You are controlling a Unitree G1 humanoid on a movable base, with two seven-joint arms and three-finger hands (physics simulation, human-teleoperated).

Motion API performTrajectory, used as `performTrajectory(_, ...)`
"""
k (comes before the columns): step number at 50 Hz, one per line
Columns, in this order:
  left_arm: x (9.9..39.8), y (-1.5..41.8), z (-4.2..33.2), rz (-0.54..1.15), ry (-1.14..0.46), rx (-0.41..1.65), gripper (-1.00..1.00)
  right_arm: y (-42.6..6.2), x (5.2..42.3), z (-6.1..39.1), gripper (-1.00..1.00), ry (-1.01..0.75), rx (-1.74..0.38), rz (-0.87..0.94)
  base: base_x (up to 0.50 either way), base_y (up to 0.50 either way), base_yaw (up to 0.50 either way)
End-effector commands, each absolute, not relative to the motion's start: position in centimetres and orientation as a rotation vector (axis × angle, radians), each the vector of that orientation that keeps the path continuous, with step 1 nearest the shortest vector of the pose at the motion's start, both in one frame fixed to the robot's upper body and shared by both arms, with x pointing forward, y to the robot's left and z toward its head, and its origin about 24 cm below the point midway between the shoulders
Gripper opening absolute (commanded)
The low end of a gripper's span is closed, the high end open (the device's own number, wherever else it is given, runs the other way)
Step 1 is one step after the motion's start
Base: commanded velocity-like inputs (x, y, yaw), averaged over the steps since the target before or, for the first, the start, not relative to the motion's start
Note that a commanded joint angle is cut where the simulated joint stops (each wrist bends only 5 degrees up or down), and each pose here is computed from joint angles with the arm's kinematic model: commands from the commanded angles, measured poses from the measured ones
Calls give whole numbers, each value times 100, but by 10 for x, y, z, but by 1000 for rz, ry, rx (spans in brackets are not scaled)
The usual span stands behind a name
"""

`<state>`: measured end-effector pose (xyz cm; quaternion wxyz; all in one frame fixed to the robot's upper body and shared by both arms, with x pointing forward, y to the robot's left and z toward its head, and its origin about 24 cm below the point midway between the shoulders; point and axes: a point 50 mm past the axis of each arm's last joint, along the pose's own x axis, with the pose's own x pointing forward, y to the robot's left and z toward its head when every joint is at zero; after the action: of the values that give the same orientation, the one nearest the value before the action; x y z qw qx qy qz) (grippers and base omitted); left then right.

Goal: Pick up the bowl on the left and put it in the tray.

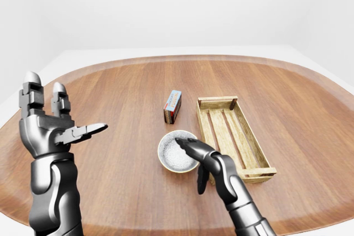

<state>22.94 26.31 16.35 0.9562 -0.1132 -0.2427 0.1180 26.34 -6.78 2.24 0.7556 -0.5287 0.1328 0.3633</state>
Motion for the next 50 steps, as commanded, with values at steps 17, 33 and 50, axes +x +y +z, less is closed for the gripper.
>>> performTrajectory(17,228,266,165,245,-501,-234,100,-62,269,6,100,344,-1070,843,0,0,0)
performTrajectory(33,229,266,166,246,-503,-238,100,-58,272,-2,100,358,-1060,849,0,0,0)
performTrajectory(50,230,267,165,248,-498,-241,100,-55,272,-10,100,381,-1043,857,0,0,0)
